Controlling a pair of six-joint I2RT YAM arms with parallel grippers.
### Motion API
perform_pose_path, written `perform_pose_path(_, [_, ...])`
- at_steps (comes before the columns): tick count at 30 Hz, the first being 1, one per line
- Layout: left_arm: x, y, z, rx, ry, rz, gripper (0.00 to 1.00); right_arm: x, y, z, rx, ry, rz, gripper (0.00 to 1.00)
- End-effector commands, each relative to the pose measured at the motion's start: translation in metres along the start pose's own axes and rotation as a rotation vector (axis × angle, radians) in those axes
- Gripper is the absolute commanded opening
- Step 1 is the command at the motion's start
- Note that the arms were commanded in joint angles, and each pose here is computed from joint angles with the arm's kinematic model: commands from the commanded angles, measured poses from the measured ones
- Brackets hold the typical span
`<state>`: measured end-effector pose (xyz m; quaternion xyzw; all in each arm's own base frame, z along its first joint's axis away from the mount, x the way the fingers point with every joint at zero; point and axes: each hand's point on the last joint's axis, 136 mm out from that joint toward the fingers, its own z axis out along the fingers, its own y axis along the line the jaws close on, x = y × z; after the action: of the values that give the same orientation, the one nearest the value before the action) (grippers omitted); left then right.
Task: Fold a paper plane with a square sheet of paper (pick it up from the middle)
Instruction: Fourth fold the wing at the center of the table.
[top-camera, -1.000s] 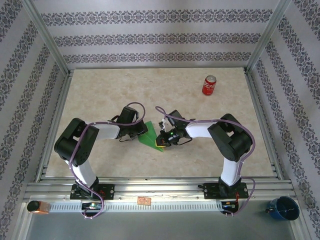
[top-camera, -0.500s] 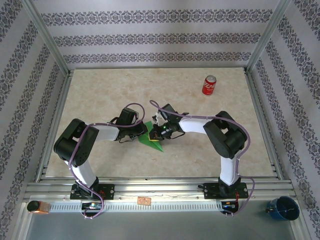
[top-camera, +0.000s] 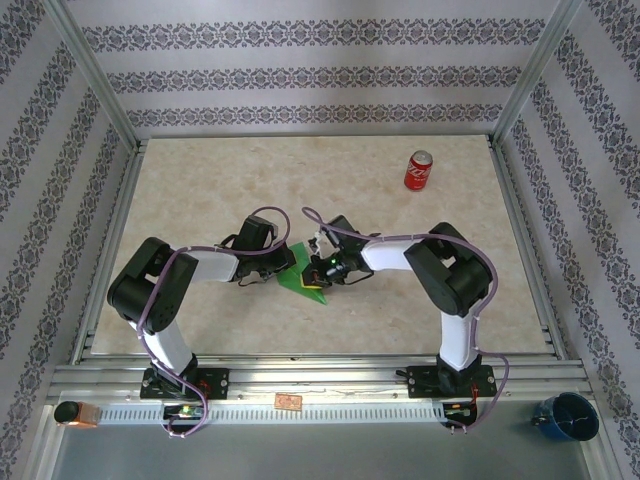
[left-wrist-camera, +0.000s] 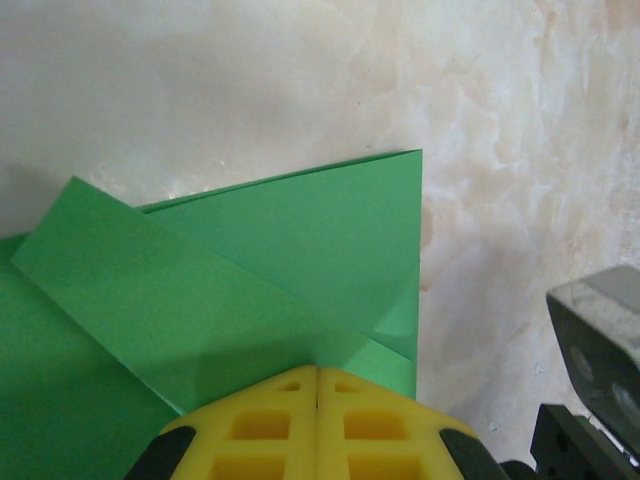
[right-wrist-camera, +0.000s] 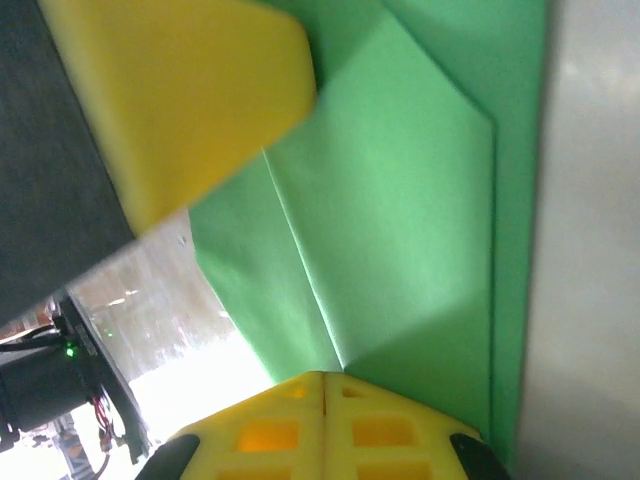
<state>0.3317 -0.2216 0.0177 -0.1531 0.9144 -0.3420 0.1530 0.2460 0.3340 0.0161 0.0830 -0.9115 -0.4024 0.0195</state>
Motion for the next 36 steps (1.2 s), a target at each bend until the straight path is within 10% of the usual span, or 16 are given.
perform_pose_path(1, [0.012,0.045,0.003,-0.161,0.010,-0.049,0.05,0.033,-0.023,-0.006,0.051,0.077,0.052,0.07])
perform_pose_path(22, [0.013,0.044,0.007,-0.139,0.014,-0.073,0.06,0.088,-0.064,-0.040,0.165,0.106,0.032,0.08])
perform_pose_path(36, [0.010,0.035,0.004,-0.118,0.009,-0.066,0.06,0.023,0.017,-0.056,0.018,-0.027,-0.091,0.07])
